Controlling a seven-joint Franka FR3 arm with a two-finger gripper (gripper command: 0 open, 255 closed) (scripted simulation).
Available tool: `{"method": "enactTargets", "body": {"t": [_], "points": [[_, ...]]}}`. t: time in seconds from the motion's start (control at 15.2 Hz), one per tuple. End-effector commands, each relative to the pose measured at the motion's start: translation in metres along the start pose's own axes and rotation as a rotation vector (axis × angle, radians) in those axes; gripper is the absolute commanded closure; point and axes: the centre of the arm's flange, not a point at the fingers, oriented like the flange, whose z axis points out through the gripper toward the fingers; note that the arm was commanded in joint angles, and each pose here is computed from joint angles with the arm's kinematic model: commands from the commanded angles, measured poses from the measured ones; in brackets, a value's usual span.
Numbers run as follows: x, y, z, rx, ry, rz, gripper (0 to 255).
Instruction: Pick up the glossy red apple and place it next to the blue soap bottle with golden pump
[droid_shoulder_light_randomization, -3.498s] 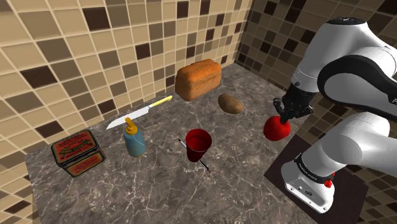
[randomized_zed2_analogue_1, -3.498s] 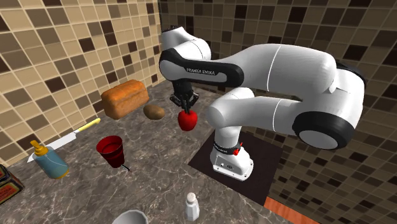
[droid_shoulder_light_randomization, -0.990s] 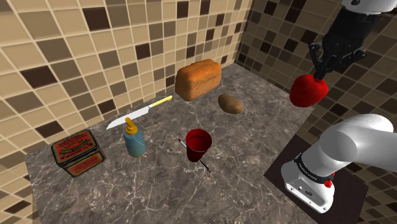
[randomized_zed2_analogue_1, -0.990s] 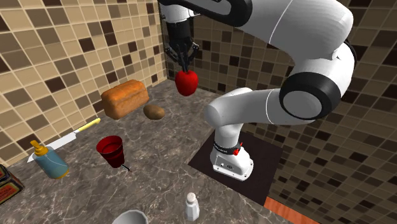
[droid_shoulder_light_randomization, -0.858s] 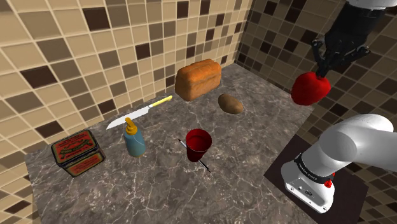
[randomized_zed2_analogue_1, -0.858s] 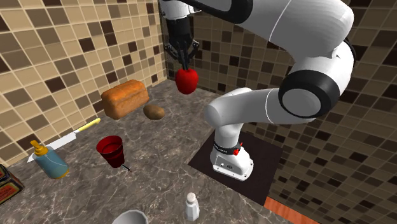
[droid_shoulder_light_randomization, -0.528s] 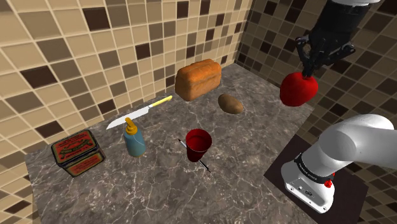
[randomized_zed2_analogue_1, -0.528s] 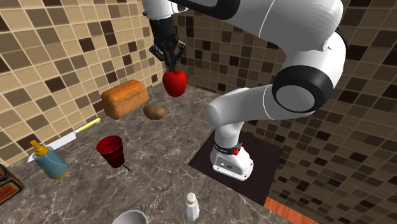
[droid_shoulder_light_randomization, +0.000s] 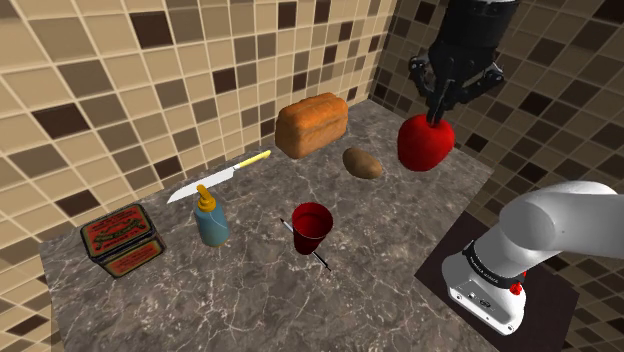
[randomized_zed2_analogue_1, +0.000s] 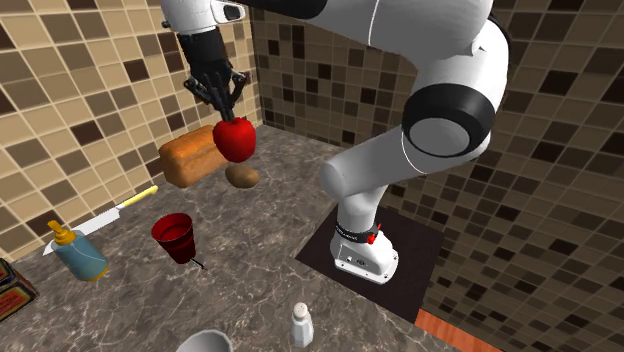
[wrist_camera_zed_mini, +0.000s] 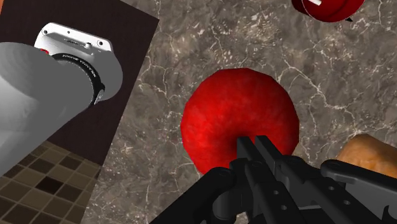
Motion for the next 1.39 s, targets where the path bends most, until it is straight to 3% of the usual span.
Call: {"method": "enactTargets", "body": {"t": [0.0,1.32], "points": [[-0.013,-0.026,-0.005,0.001,-0.002,0.000,255],[-0.152,-0.248,-0.037,0.001,-0.002,0.000,255]]}}
